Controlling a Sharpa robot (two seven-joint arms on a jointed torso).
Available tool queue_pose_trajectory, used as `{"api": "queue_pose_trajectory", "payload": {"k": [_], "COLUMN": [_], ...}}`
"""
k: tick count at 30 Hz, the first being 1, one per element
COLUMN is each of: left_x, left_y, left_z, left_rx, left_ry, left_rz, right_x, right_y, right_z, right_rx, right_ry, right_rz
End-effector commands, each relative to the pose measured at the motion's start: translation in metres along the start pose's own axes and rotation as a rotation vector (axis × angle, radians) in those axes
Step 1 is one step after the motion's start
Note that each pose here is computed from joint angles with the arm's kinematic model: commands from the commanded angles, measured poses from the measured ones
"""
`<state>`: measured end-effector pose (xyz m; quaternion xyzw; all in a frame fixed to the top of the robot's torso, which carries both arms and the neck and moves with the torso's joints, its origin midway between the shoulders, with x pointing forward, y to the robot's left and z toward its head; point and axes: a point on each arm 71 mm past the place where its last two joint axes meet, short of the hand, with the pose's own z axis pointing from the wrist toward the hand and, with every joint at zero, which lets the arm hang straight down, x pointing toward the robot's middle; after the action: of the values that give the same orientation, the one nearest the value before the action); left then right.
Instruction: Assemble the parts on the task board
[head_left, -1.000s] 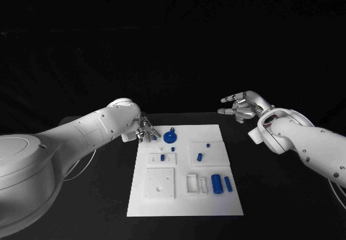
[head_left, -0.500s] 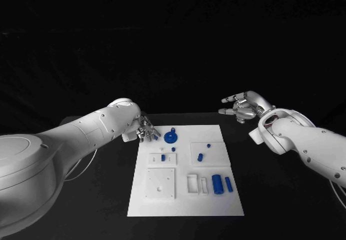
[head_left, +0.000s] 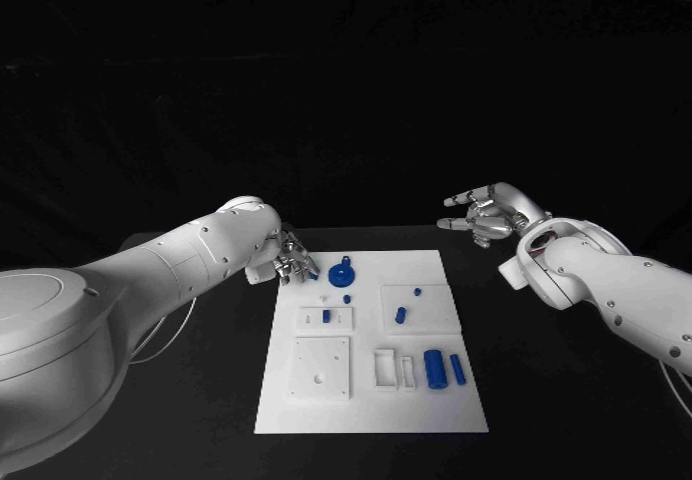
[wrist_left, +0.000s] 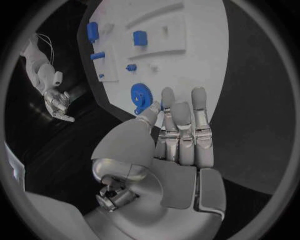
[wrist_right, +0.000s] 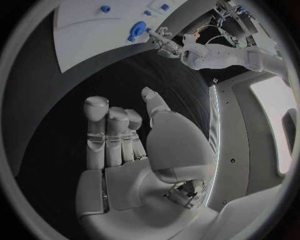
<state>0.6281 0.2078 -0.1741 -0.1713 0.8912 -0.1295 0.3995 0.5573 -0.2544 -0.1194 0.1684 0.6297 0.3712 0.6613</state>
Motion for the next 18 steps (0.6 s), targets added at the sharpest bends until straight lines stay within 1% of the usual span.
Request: {"api": "queue_pose_trajectory", "payload": {"k": [1, 8, 12, 18], "left_x": [0.0013, -0.0006, -0.0023, -0.0054], "left_y": [-0.0021, -0.0008, 0.0018, 0.0079], "left_z": [0.0001, -0.0004, -0.0019, -0.0099], "left_rx": [0.019, 0.031, 0.043, 0.059], "left_ry": [0.013, -0.008, -0.029, -0.070], "left_rz": [-0.015, -0.028, -0.051, -0.117], "right_x": [0.001, 0.000, 0.000, -0.003], "right_y": [0.001, 0.001, 0.000, -0.002], "right_z": [0.000, 0.000, -0.001, -0.002], "right_rx": [-0.008, -0.007, -0.006, -0.002], "right_ry": [0.012, 0.011, 0.009, 0.005], "right_rz": [-0.006, -0.005, -0.005, -0.007]}}
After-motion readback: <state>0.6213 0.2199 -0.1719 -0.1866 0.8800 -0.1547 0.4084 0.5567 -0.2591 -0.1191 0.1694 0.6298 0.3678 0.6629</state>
